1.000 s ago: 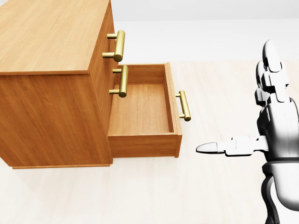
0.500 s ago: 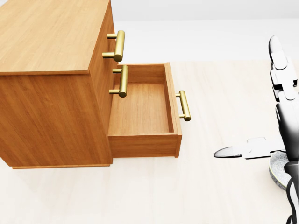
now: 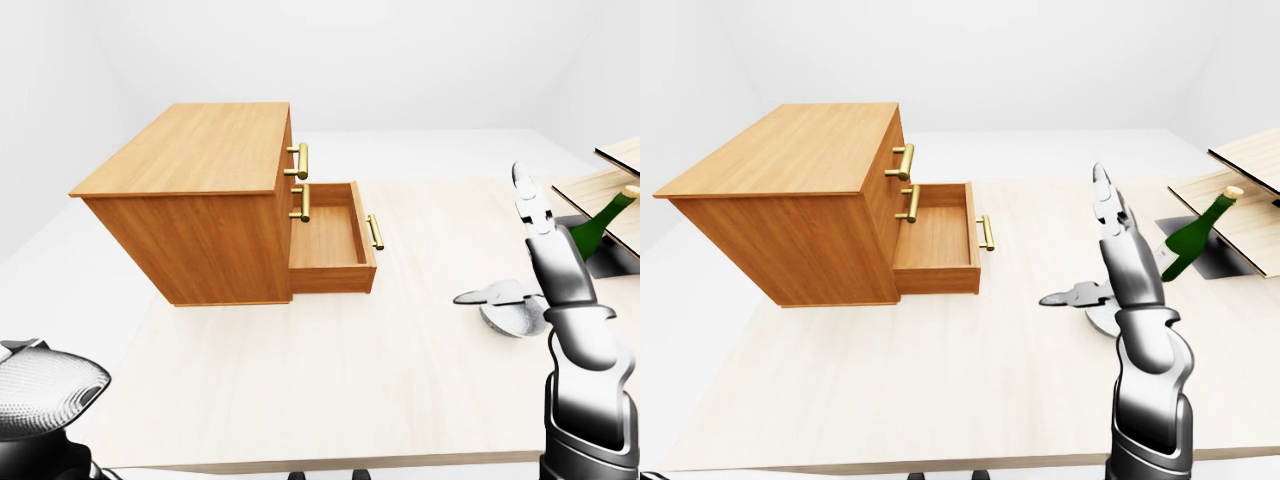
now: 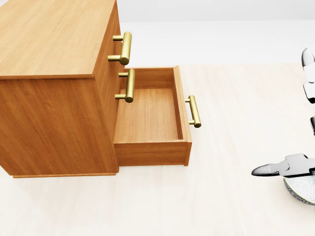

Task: Put the bowl on top of the cabinet.

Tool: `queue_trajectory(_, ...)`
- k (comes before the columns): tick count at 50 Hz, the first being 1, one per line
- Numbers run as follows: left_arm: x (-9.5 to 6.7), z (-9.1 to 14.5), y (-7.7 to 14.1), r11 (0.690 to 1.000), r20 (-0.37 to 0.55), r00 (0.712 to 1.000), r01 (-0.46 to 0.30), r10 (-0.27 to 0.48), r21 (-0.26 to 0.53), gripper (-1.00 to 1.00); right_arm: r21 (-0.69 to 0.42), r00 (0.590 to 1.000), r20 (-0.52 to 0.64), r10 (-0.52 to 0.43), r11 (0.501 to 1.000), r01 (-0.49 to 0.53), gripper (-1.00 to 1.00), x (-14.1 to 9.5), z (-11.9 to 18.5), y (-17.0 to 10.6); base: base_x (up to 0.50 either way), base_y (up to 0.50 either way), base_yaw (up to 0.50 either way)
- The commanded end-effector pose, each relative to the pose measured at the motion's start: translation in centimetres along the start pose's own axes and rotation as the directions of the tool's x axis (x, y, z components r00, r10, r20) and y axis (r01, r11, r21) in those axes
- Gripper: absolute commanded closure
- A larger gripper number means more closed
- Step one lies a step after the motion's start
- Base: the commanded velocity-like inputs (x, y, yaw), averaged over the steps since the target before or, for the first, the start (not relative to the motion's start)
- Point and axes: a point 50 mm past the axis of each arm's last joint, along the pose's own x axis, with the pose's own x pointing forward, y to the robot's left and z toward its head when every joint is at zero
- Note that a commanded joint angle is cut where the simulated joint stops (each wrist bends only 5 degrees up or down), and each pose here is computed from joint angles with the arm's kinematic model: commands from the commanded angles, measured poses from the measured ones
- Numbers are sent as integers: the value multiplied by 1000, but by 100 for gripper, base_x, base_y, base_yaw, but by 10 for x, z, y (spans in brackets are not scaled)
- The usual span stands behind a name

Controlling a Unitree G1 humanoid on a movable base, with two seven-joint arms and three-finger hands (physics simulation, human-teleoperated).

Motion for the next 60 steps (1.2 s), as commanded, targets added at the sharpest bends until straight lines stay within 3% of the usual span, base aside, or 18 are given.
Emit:
queue_trajectory(1,1,1,1,1000,-1,1000,-5,5,-10,-100,-79,997,-70,-7,997,2,-100,-7,-12,-8,0,0,0)
queue_trajectory(14,0,0,1,1000,-12,1000,-9,8,-16,-100,-104,992,-124,4,994,-17,-100,-14,-21,-9,0,0,0)
queue_trajectory(26,0,0,0,1000,-13,1000,-7,7,-12,-100,-138,962,-275,-13,990,-26,-100,-18,-57,-3,0,0,0)
queue_trajectory(60,1,1,1,1000,-9,1000,-12,12,-18,-100,-198,945,-326,-11,979,-57,-100,-23,-81,7,0,0,0)
